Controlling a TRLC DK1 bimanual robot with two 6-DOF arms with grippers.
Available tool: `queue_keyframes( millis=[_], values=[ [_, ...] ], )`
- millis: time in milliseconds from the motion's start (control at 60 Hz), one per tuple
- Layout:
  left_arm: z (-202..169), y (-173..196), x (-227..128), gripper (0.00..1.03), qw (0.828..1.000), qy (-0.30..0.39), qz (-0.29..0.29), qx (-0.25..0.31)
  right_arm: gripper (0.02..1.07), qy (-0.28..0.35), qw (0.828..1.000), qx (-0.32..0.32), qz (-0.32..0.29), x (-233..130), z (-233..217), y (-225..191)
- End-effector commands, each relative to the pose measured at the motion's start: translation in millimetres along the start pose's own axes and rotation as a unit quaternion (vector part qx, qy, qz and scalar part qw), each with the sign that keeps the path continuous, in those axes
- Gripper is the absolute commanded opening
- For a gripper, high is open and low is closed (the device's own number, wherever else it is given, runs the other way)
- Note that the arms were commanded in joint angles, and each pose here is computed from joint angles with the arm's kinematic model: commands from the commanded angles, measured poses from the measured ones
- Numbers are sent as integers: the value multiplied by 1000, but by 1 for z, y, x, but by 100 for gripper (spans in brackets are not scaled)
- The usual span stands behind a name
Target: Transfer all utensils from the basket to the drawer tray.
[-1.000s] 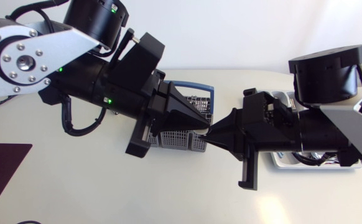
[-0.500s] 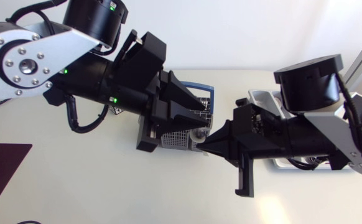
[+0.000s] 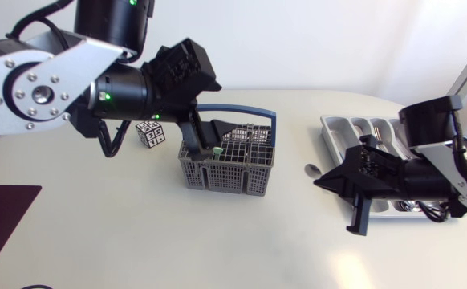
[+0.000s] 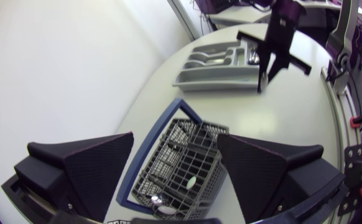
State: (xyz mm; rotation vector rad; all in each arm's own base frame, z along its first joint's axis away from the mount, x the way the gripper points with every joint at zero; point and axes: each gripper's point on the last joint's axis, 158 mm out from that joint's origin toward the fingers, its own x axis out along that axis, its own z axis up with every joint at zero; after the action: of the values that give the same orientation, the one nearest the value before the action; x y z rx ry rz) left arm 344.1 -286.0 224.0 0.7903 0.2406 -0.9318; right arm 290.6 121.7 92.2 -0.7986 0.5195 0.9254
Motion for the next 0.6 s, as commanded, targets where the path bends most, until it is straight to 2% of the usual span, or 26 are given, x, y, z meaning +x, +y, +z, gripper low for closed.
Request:
queue_keyframes(
  millis=[0, 150, 333, 583],
  values=[
    [-36, -19, 15, 96, 998, 49, -21, 42, 7, 45, 999, -15, -15, -7, -42, -9],
    [-64, -25, 24, 96, 993, 91, -25, 71, 7, 123, 991, -22, -54, -28, -117, -36],
    [-78, -28, 29, 96, 989, 116, -25, 92, 7, 198, 977, -20, -74, -45, -193, -51],
    [-91, -23, 35, 96, 984, 138, -21, 110, 7, 257, 961, -21, -98, -59, -257, -63]
  ],
)
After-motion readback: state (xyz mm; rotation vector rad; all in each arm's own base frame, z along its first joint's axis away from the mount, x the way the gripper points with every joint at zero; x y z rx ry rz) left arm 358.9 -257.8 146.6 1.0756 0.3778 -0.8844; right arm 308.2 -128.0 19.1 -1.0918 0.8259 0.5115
